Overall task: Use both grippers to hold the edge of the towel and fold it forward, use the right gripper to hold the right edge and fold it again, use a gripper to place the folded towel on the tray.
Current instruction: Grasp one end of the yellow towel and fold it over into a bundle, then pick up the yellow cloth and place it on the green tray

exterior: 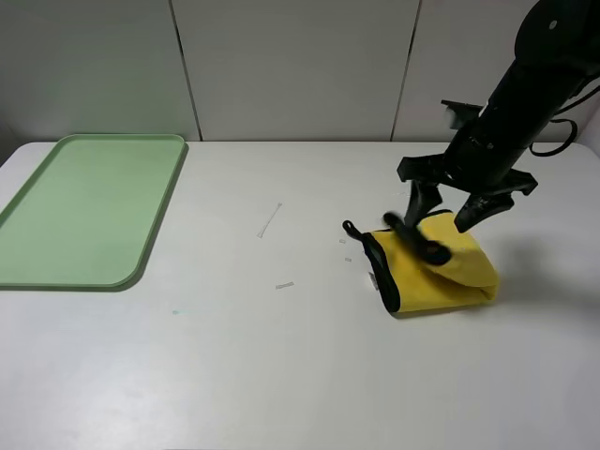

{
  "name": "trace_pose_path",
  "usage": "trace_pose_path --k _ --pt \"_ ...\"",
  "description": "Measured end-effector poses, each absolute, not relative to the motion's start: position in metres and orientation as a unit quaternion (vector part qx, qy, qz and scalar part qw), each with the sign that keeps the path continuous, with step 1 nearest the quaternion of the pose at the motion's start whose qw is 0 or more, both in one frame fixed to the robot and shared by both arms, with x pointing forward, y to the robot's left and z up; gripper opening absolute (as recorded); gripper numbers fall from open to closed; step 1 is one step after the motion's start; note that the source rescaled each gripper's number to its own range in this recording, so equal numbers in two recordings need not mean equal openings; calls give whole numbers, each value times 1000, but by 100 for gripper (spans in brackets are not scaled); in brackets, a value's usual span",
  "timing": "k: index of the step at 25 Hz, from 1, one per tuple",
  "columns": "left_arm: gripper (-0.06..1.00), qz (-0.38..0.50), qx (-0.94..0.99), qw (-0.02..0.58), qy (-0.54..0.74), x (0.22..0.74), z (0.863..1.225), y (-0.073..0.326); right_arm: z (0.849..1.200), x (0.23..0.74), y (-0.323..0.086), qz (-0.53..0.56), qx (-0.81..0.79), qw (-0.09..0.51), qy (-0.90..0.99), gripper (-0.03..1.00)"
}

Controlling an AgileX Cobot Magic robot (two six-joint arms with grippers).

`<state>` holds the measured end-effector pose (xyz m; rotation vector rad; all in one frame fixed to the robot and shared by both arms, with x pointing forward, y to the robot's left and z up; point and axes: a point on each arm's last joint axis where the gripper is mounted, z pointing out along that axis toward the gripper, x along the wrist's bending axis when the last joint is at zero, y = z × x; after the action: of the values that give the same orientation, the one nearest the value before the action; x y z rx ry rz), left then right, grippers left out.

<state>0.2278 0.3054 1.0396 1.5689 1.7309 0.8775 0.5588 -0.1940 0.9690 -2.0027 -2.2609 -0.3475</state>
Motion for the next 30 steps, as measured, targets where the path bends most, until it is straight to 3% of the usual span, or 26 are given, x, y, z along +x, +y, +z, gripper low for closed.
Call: trace_pose_path --k 2,5,16,25,30 --pt "96 333 596 317 658 228 1040 305 970 559 -192 -123 -664 58 -736 95" --pt "96 333 596 317 658 228 1040 305 970 560 -191 -131 -668 57 -731 99" --pt "96 334 596 317 658 228 1040 305 978 556 -191 -132 -653 61 -743 100" --pt "96 334 596 317 658 228 1040 305 1026 522 -203 -103 -621 57 -775 100" --pt "96 334 596 317 658 228 1040 305 1060 498 -214 -109 -606 23 -787 100"
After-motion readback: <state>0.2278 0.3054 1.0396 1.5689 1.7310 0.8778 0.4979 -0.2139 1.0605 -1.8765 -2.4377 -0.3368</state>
